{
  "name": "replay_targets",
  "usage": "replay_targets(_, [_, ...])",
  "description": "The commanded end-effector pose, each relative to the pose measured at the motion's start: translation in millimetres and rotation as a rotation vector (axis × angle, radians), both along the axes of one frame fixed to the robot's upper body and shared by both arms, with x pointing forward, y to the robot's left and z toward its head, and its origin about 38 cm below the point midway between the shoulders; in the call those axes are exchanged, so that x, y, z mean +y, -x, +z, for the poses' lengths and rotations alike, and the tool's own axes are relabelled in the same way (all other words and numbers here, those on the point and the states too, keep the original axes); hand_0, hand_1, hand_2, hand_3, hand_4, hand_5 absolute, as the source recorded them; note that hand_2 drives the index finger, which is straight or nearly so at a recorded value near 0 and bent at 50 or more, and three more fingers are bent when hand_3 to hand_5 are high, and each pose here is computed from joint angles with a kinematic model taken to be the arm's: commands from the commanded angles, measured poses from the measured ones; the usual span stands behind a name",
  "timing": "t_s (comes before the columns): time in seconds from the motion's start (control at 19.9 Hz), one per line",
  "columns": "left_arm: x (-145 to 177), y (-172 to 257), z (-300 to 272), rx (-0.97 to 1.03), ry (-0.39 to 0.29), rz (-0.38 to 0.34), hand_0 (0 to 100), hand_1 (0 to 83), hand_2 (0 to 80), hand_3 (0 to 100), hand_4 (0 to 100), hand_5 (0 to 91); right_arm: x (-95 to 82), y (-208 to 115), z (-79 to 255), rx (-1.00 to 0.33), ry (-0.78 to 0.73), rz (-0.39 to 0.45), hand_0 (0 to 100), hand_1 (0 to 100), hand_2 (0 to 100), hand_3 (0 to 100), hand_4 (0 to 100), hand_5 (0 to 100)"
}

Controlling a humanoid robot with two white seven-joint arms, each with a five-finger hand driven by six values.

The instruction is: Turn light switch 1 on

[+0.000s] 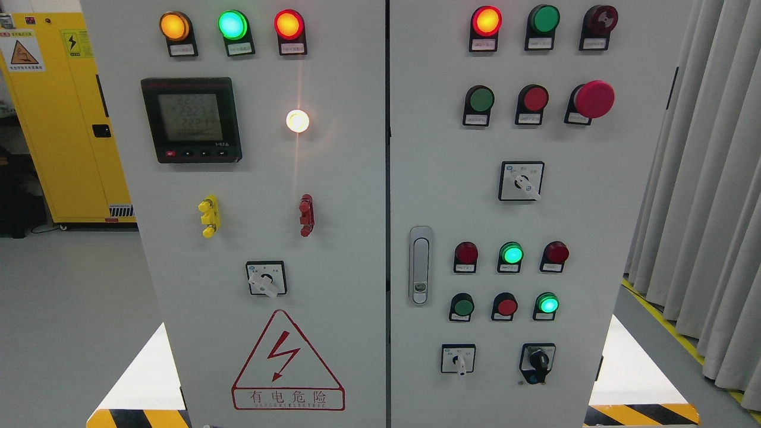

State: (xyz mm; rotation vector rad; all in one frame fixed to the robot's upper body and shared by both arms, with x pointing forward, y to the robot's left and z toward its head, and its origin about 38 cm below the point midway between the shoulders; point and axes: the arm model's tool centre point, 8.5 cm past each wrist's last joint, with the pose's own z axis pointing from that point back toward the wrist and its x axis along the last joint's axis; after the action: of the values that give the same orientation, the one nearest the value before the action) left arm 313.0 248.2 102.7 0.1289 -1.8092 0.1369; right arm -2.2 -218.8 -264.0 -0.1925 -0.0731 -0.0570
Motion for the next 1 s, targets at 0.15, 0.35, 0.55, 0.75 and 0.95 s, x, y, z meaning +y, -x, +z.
replay_targets(0.15, [82,90,-178,0.456,0.055,0.146,17,36.7,54.6,86,85,69.7,0.1,0,0,0.001,-0.001,0.000,0,50,4,0,0,0])
replay_targets(0.35, [73,158,-249,0.659,0.076,0.045,15,38.0,51.4,83,84,66.0,0.1,1,0,0.002,-0.001,0.000,0,50,4,0,0,0])
replay_targets(0.55, [65,217,-294,0.860,0.120,0.041,16,39.2,37.9,65,70,43.0,-0.1,0,0,0.001,0.001,0.000,0,50,4,0,0,0])
replay_targets(0.75, [42,289,-331,1.099,0.180,0.024,20,39.0,32.0,56,61,32.6,0.1,0,0,0.001,-0.001,0.000,0,50,4,0,0,0])
replay_targets(0.95, [21,337,-346,1.285,0.196,-0.076,25,38.0,17.1,33,38,2.5,0.1,0,0,0.001,-0.001,0.000,0,50,4,0,0,0])
